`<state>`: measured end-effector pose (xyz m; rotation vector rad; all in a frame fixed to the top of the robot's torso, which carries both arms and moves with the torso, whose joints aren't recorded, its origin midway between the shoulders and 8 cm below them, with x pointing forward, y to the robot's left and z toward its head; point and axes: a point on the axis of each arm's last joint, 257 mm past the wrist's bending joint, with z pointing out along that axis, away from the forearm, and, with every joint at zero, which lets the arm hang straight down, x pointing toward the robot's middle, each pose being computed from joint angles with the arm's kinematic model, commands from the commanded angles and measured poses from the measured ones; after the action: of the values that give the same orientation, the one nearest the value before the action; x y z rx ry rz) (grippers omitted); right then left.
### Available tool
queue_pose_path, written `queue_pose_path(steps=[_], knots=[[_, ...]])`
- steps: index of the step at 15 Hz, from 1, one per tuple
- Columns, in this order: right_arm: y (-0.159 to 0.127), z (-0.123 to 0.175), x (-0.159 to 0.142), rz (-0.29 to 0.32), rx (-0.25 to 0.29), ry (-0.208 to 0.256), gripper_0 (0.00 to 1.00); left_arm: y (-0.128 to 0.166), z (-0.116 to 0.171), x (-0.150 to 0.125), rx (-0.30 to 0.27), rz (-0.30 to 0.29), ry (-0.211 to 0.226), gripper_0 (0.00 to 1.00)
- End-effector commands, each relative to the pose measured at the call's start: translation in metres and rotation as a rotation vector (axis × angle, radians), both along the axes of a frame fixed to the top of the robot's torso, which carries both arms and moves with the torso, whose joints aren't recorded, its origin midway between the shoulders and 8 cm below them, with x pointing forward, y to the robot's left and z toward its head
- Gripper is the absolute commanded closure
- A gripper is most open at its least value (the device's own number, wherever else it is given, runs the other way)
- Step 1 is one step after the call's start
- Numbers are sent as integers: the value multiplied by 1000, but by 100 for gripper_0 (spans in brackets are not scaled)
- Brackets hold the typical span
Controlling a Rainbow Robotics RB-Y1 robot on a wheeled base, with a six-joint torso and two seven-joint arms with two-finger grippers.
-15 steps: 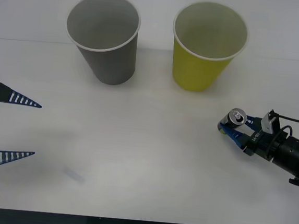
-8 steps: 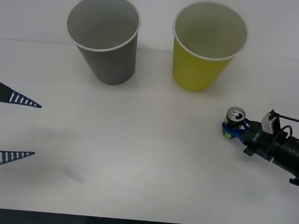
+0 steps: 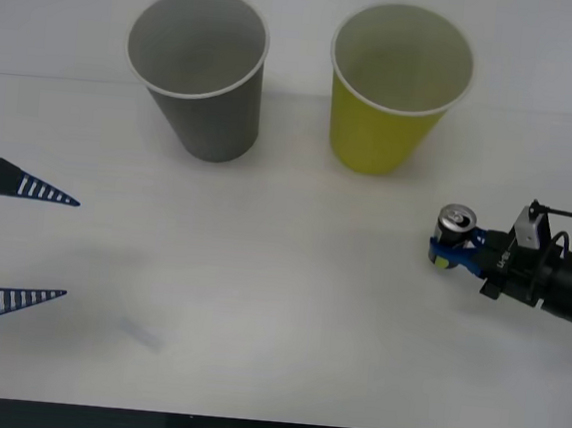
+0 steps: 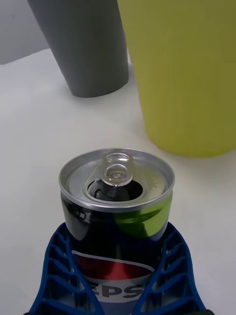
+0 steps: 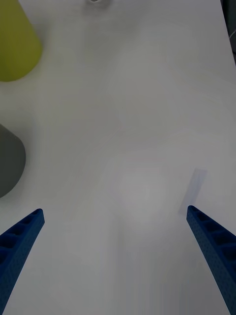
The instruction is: Put the can into the green bin and the plastic bottle into the gray bin
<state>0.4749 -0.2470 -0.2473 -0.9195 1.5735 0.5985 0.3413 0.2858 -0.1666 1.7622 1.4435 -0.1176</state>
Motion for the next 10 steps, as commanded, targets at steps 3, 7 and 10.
queue_pose_path(steps=[3, 7, 10], knots=[[-6, 26, -22, 58, -35, 85, 100, 0, 0, 0, 0, 0, 0, 0], [-2, 51, -38, 82, -44, 145, 100, 0, 0, 0, 0, 0, 0, 0], [8, 78, -43, 79, -41, 183, 100, 0, 0, 0, 0, 0, 0, 0]])
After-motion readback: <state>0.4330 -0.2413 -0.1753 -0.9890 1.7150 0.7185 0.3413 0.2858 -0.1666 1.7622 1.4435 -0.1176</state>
